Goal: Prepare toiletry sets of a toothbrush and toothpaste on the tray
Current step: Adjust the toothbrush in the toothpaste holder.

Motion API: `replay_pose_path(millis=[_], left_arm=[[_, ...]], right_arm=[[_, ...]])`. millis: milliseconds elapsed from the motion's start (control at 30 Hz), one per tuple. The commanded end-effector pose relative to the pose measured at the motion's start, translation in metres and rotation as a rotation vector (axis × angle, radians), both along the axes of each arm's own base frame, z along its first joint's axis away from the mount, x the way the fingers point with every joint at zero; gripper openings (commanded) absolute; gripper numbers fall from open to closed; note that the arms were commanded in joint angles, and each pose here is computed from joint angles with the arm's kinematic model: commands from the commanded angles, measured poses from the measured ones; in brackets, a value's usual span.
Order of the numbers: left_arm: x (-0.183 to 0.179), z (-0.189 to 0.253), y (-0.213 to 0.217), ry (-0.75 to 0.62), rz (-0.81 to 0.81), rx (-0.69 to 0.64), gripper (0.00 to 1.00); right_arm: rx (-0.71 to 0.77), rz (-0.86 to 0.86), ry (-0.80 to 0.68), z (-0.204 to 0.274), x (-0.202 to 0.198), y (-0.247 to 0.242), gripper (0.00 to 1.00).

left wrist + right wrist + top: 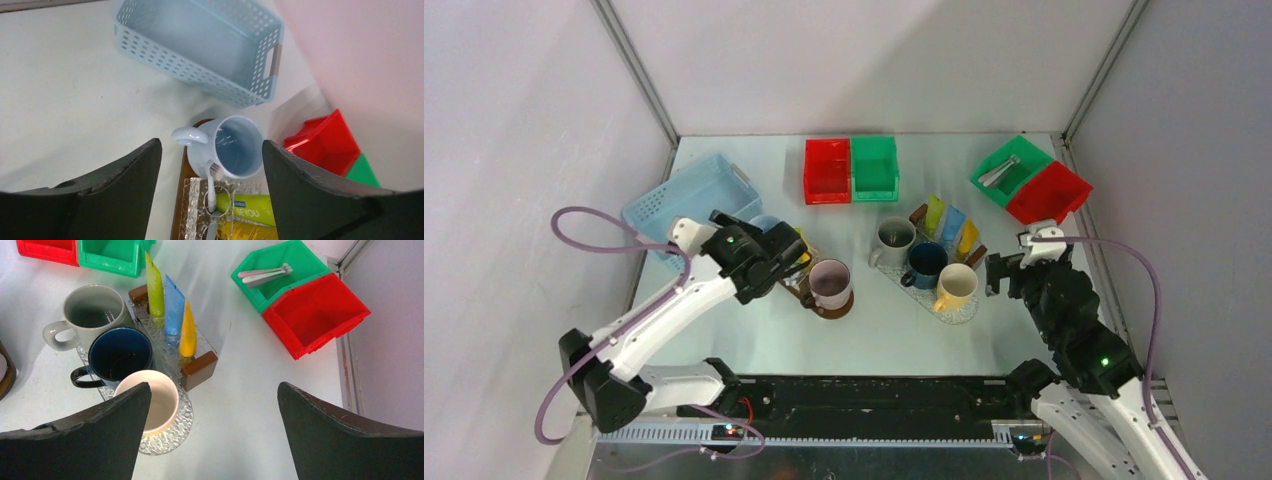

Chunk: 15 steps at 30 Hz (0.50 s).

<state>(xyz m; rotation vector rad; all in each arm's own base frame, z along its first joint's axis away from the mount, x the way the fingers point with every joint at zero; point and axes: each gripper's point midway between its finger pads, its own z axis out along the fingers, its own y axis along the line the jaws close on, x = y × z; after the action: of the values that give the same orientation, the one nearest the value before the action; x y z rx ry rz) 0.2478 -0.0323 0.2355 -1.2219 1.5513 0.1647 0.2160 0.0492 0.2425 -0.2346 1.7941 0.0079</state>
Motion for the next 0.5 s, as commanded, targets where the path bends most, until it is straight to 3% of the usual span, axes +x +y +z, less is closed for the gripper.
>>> replay_pose_path(millis=[0,100,133,167,200,233,267,300,333,467], left_arm=[[-0.003,0.039,0.02,-0.102,-0.027,0.133,0.84],[-0.005,0.056,0.028,-0.08,-0.084,0.254,0.93],[0.0,0.062,0.024,-0.118,-0.086,0.239,0.97],[-0.006,0.064,0.031,-0.062,-0.117,0.322,0.98],[0.001,0.073,0.025,-0.111,-0.12,0.295,0.99],[-0.006,0.072,0.032,-0.031,-0.169,0.393,0.99],[0.003,0.083,0.024,-0.101,-0.177,0.35,1.0],[-0.003,0.077,0.027,-0.018,-0.26,0.447,1.0],[0.005,0.091,0.018,-0.109,-0.278,0.4,1.0],[0.001,0.109,0.012,-0.191,-0.473,0.526,1.0]], right_arm=[[0.041,-0.027,0.015,0.02,0.01,0.004,1.0],[0.093,-0.079,0.083,0.019,0.024,0.003,1.0],[0.119,-0.095,0.098,0.02,0.028,-0.001,1.0],[0.156,-0.113,0.118,0.021,0.035,0.0,1.0],[0.184,-0.133,0.155,0.015,0.043,-0.003,1.0],[0.239,-0.147,0.155,0.021,0.048,-0.003,1.0],[0.275,-0.163,0.189,0.016,0.056,-0.006,0.99],[0.326,-0.179,0.189,0.019,0.062,-0.007,0.97],[0.355,-0.195,0.216,0.014,0.07,-0.01,0.96],[0.46,-0.28,0.225,0.011,0.106,-0.023,0.93]])
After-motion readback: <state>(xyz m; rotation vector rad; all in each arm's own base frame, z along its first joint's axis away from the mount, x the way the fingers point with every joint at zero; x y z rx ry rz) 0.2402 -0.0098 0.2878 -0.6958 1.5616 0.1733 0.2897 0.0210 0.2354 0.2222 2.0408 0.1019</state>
